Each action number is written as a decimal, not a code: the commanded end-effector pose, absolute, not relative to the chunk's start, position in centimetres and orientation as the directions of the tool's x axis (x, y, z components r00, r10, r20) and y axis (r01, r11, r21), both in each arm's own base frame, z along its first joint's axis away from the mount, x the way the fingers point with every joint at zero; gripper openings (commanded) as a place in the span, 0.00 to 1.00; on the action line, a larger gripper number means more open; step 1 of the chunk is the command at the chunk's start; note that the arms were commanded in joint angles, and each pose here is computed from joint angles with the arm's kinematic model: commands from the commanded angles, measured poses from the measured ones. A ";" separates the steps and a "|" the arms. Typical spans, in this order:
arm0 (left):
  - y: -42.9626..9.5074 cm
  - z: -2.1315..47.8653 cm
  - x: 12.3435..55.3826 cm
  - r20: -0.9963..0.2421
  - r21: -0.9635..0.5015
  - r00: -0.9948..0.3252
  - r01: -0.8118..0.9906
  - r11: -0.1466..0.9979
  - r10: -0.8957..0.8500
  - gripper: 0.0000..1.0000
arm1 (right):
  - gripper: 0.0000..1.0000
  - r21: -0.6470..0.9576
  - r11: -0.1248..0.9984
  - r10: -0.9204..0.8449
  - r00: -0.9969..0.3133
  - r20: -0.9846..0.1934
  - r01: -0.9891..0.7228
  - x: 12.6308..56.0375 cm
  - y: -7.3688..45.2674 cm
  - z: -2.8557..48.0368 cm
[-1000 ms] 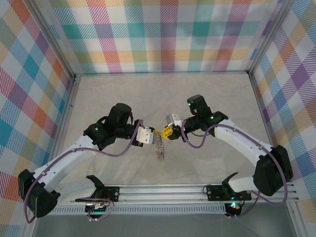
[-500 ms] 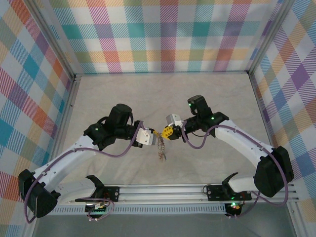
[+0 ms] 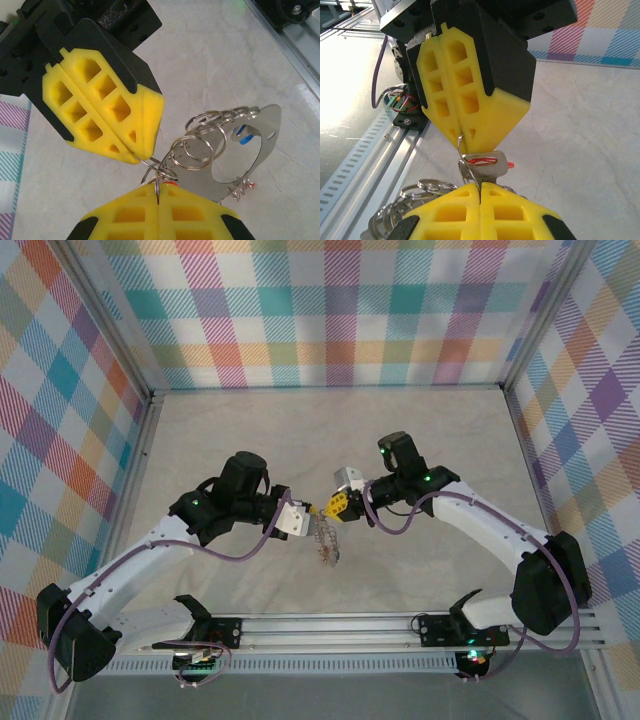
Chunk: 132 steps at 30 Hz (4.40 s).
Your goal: Put the keys on the keyring
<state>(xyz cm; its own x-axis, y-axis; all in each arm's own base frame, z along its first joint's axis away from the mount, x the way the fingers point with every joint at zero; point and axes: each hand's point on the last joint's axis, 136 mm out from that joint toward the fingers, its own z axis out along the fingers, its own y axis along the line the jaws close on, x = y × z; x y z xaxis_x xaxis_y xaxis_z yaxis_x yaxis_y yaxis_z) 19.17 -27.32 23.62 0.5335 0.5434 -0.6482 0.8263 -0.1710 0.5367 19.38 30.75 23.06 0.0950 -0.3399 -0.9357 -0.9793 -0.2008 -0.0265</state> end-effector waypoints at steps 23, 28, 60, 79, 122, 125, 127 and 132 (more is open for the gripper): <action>-27.8 22.9 19.0 -0.657 0.542 0.511 0.831 -0.123 0.554 0.00 | 0.00 -0.055 -0.148 -0.287 0.096 -0.953 -0.987 20.6 30.7 24.5; -27.9 22.8 19.6 -0.676 0.528 0.473 0.846 -0.076 0.566 0.00 | 0.00 -0.031 -0.077 -0.279 0.052 -0.959 -0.997 21.7 30.9 24.8; -28.2 22.0 22.9 -0.862 0.287 0.107 0.909 0.302 0.496 0.31 | 0.00 -0.028 -0.049 -0.243 0.039 -0.969 -0.998 21.5 30.6 23.4; -19.7 21.5 28.5 -0.880 0.090 -0.339 0.569 0.817 0.333 0.45 | 0.48 0.197 0.938 -0.037 -0.650 -0.759 -0.284 33.0 16.5 19.3; -12.0 14.9 30.2 -0.621 -0.355 -0.774 0.138 0.925 -0.123 0.73 | 0.35 0.255 0.352 0.741 -0.435 0.512 0.901 14.8 16.5 2.9; -12.2 14.7 30.3 -0.609 -0.367 -0.782 0.130 0.921 -0.132 0.73 | 0.42 0.262 0.309 0.763 -0.403 0.505 0.914 15.6 16.6 3.0; -12.4 14.5 30.3 -0.601 -0.375 -0.788 0.129 0.918 -0.135 0.73 | 0.43 0.245 0.283 0.779 -0.372 0.506 0.927 15.8 16.6 2.9; -12.4 14.2 30.3 -0.594 -0.366 -0.795 0.129 0.922 -0.125 0.73 | 0.43 0.174 0.245 0.794 -0.300 0.529 0.954 15.4 17.0 1.9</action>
